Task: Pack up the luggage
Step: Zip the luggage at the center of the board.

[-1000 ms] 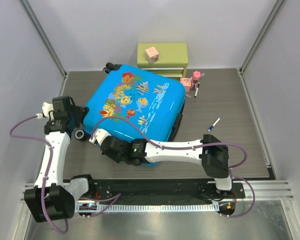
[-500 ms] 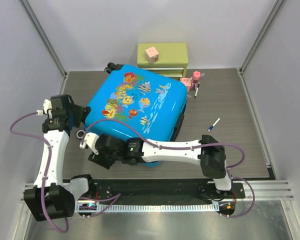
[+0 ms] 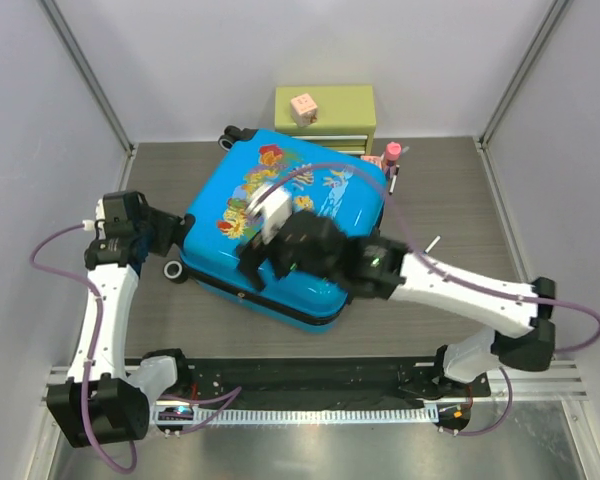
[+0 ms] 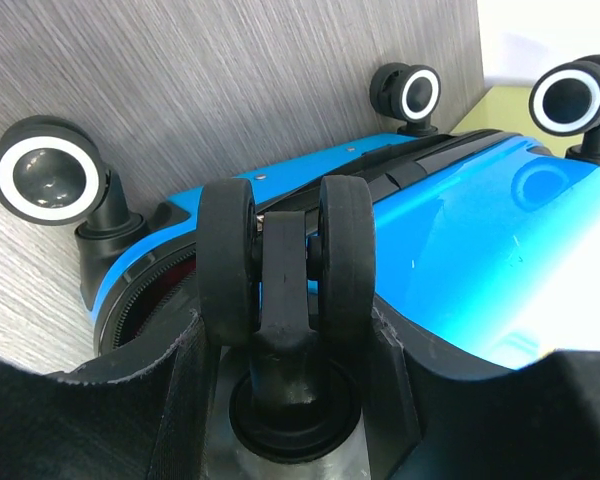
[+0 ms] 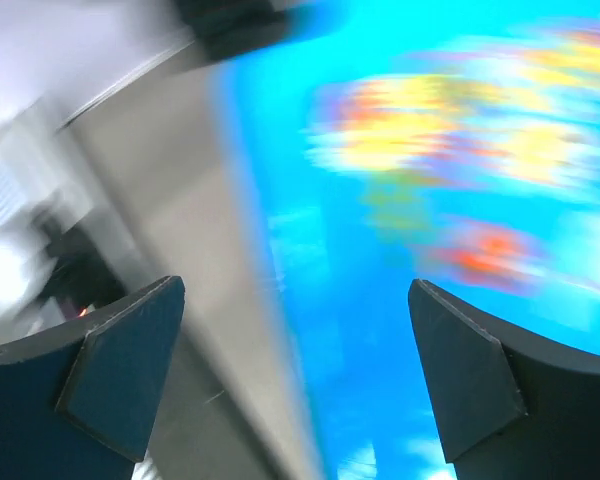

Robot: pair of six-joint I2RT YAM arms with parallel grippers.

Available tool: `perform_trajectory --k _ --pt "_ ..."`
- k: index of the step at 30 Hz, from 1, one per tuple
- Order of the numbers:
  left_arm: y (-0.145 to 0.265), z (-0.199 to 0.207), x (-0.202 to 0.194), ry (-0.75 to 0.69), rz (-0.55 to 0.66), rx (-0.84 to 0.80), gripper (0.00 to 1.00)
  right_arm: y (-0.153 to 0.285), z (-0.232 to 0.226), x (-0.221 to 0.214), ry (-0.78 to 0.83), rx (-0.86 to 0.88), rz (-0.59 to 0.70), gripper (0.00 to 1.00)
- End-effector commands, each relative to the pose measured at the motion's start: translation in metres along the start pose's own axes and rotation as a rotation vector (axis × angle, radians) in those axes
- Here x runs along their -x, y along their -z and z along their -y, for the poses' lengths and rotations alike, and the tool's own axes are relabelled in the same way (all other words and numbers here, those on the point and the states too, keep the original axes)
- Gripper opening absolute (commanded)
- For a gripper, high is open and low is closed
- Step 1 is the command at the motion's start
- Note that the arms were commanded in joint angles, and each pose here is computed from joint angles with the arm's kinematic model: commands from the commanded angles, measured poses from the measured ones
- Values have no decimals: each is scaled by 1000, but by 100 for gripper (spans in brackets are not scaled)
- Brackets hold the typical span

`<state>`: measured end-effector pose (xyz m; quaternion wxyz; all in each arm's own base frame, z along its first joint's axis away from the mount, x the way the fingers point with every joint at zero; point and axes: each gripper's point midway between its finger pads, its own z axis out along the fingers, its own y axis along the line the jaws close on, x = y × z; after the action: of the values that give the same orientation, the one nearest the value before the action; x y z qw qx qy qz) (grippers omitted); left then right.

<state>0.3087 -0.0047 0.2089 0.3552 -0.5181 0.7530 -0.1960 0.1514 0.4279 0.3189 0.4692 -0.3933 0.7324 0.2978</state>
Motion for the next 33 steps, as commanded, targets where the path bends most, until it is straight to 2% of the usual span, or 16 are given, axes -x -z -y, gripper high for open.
perform_trajectory --k 1,2,3,5,6,9,10,12,13,16,20,23,26,27,30,33 --pt "37 63 -8 -129 -65 -254 0 64 151 2 -339 -456 93 100" --pt "38 62 -8 -143 -65 -252 7 78 170 2 -379 -517 125 100" --pt "38 60 -6 -152 -56 -247 25 98 206 -9 -432 -631 136 100" --pt "42 57 -3 -183 -35 -238 46 129 233 -18 -556 -721 184 100" --pt "43 56 -1 -192 -21 -232 65 145 261 -35 -614 -798 161 100" --pt "46 50 10 -220 33 -189 100 146 285 -103 -772 -846 11 100" --pt "48 51 17 -224 64 -173 100 156 302 -121 -833 -892 -2 100" --pt "49 45 24 -247 90 -122 100 154 301 -152 -922 -887 -53 100" --pt "56 48 37 -254 150 -108 100 157 304 -161 -956 -907 -56 100" --pt "71 45 54 -312 226 -70 100 158 295 -189 -1025 -922 -80 100" --pt "82 38 61 -398 278 -61 100 139 274 -219 -1088 -812 -134 99" --pt "82 21 49 -444 263 -51 100 123 267 -222 -1115 -725 -109 97" --pt "81 9 27 -424 231 -88 99 117 268 -237 -1133 -736 -144 96" --pt "72 2 7 -440 175 -111 97 115 268 -243 -1135 -737 -161 96" --pt "74 7 -15 -444 142 -218 88 104 264 -254 -1148 -697 -195 94" --pt "74 5 -28 -503 121 -253 84 95 263 -254 -1162 -661 -171 94"
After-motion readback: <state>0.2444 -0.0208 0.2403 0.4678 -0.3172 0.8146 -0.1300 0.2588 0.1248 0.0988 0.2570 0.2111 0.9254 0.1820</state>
